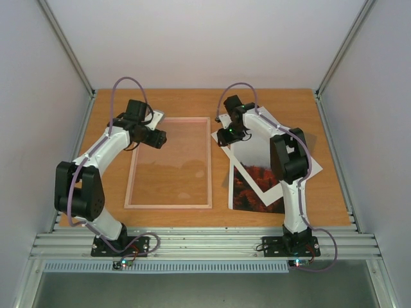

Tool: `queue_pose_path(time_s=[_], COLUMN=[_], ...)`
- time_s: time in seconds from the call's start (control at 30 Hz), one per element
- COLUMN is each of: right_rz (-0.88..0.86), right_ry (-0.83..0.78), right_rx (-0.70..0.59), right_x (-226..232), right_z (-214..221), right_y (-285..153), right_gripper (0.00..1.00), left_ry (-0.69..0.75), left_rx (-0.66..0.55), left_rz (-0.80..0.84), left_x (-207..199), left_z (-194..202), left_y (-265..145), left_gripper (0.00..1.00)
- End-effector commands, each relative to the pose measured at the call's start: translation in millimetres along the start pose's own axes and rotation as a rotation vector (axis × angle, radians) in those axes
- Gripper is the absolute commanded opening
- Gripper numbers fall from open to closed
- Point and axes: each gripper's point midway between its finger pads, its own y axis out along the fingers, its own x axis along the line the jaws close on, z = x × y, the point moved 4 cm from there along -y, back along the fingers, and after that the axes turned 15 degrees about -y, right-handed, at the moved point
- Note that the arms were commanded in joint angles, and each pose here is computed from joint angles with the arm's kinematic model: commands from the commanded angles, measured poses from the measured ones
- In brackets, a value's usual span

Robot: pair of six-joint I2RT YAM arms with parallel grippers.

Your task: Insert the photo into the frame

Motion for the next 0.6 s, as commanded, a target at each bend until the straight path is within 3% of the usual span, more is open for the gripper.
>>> queue_pose_path(time_s=[0.0, 0.37, 0.57], right_rz=[0.033, 0.095, 0.123], right_ry=[-0.022, -0.072, -0.098], right_rx=[0.019, 0.098, 0.149], right_x=[1.1, -3.5, -2.5], right_z=[-6.6, 1.7, 9.4], right_y=[13.0, 38.8, 48.1], right_gripper=[0.48, 0.51, 0.45], left_ry=[-0.001, 0.0, 0.0], left_rx=[-0.051, -0.045, -0.049], left_rz=[-0.002, 0.006, 0.007], left_x=[-1.8, -2.8, -2.8], left_z=[-9.3, -9.1, -11.5], left_y=[-4.8, -3.7, -2.0], left_gripper=[0.74, 0.74, 0.74])
